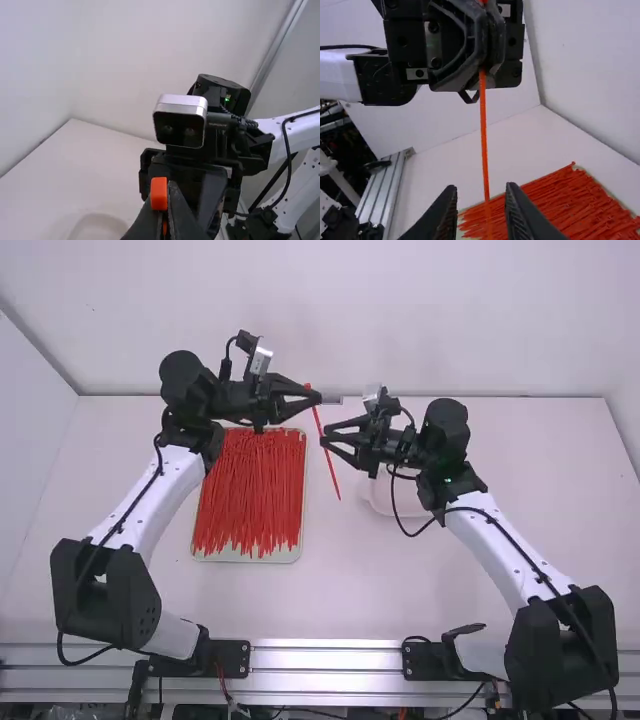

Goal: Fasten the cable tie

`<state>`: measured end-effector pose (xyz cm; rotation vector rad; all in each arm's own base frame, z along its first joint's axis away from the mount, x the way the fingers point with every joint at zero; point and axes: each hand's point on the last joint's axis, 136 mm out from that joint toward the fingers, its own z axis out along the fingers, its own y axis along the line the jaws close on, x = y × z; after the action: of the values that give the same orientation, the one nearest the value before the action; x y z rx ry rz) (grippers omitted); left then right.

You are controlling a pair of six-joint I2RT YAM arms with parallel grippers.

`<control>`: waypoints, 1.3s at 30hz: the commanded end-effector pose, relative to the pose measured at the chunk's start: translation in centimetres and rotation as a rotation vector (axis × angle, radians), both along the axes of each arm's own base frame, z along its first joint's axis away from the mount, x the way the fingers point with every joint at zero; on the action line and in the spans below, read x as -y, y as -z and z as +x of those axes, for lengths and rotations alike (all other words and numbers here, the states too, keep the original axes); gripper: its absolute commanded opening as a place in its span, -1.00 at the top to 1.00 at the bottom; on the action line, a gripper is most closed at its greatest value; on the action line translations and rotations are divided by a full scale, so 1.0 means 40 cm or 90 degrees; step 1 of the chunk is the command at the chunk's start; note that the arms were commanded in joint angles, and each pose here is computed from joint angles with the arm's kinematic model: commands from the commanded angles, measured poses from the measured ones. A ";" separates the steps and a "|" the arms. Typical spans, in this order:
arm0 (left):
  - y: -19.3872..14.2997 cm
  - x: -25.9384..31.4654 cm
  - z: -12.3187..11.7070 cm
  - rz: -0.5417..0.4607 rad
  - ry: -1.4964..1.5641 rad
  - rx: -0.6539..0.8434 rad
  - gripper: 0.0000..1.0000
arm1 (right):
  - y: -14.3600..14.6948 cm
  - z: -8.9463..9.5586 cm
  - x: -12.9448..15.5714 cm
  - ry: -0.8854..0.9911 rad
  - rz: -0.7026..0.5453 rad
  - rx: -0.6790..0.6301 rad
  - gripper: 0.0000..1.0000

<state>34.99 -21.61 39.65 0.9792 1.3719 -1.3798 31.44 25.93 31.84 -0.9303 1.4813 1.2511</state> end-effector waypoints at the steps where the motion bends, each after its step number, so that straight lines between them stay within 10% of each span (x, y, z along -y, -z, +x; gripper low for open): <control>1: -0.027 0.010 -0.007 -0.007 0.000 0.010 0.96 | -0.031 -0.002 -0.001 -0.011 0.007 0.018 0.50; 13: -0.030 0.018 -0.004 -0.012 -0.005 -0.004 0.96 | -0.033 -0.006 -0.002 -0.017 0.008 0.019 1.00; 22: -0.034 0.024 -0.001 -0.016 -0.012 -0.002 0.95 | -0.033 -0.005 -0.002 -0.016 0.008 0.019 1.00; 28: -0.047 0.015 0.008 -0.025 -0.027 0.004 -0.53 | -0.046 0.003 0.006 -0.006 0.016 0.027 1.00; 39: -0.147 -0.009 -0.039 -0.081 -0.018 0.088 -0.31 | -0.139 -0.005 0.016 -0.008 0.078 0.083 1.00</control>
<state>33.84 -21.22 44.38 0.9608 1.1842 -1.3160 31.44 24.81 36.00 -0.9234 1.3078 1.2388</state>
